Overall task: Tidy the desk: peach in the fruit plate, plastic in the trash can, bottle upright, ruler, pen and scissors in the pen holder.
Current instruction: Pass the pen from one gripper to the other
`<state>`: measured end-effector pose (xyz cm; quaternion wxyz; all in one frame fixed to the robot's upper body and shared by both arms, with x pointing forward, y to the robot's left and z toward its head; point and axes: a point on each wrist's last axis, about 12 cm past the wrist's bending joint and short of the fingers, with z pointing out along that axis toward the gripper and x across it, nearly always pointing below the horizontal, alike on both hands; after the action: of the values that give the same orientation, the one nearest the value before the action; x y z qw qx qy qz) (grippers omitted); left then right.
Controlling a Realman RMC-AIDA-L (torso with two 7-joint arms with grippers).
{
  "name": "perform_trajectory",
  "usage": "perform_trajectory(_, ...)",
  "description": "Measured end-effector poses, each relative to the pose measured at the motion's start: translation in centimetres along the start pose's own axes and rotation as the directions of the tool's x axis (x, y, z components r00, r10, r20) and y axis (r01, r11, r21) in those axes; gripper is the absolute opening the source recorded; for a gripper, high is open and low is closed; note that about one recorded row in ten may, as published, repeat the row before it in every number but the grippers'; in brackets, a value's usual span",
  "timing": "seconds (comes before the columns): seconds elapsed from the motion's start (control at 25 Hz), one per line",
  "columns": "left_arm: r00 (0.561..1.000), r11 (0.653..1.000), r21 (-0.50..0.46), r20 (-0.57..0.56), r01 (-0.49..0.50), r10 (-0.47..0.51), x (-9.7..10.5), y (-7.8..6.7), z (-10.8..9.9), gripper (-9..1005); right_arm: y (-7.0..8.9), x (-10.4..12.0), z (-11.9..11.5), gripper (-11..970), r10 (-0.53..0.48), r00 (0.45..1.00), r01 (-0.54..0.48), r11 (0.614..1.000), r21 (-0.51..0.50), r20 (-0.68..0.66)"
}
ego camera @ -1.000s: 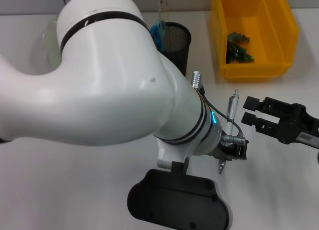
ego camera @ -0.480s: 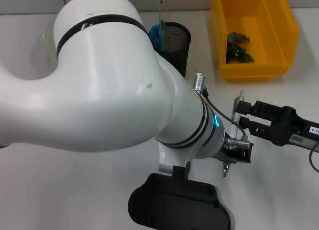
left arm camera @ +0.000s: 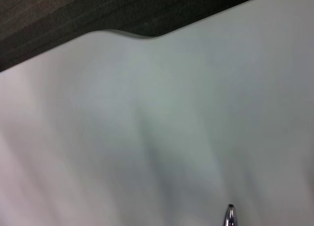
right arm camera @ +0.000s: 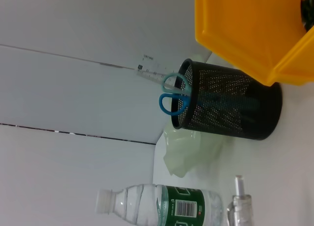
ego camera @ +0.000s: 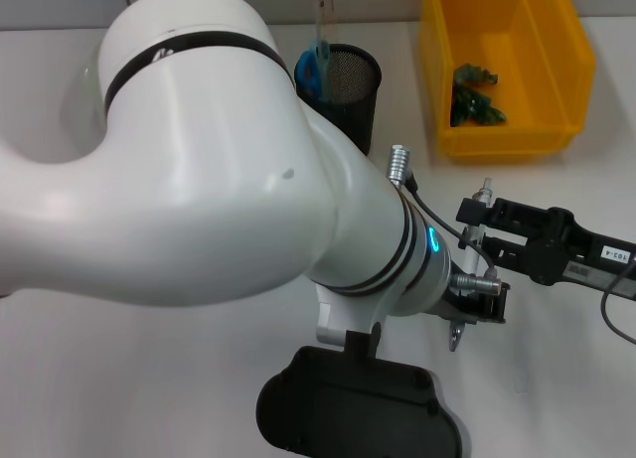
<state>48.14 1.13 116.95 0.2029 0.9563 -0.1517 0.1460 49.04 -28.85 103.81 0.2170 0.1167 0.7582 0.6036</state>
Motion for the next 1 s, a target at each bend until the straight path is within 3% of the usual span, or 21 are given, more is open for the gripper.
perform_trajectory(0.24, 1.0, 1.0, -0.001, 0.002, 0.0, 0.0, -0.08, -0.06, 0.08, 223, -0.01, 0.05, 0.32, 629, -0.005, 1.0, 0.005, 1.0, 0.006, -0.012)
perform_trajectory(0.44, 1.0, 1.0, -0.001, 0.004, 0.004, -0.004, -0.07, -0.11, 0.17, 228, 0.0, 0.09, 0.34, 437, -0.006, 1.0, 0.006, 1.0, 0.004, -0.014)
perform_trajectory(1.0, 1.0, 1.0, 0.004, 0.003, -0.003, 0.003, 0.04, -0.03, 0.3, 244, -0.15, 0.47, 0.07, 307, -0.044, 0.999, 0.045, 0.999, 0.001, -0.014)
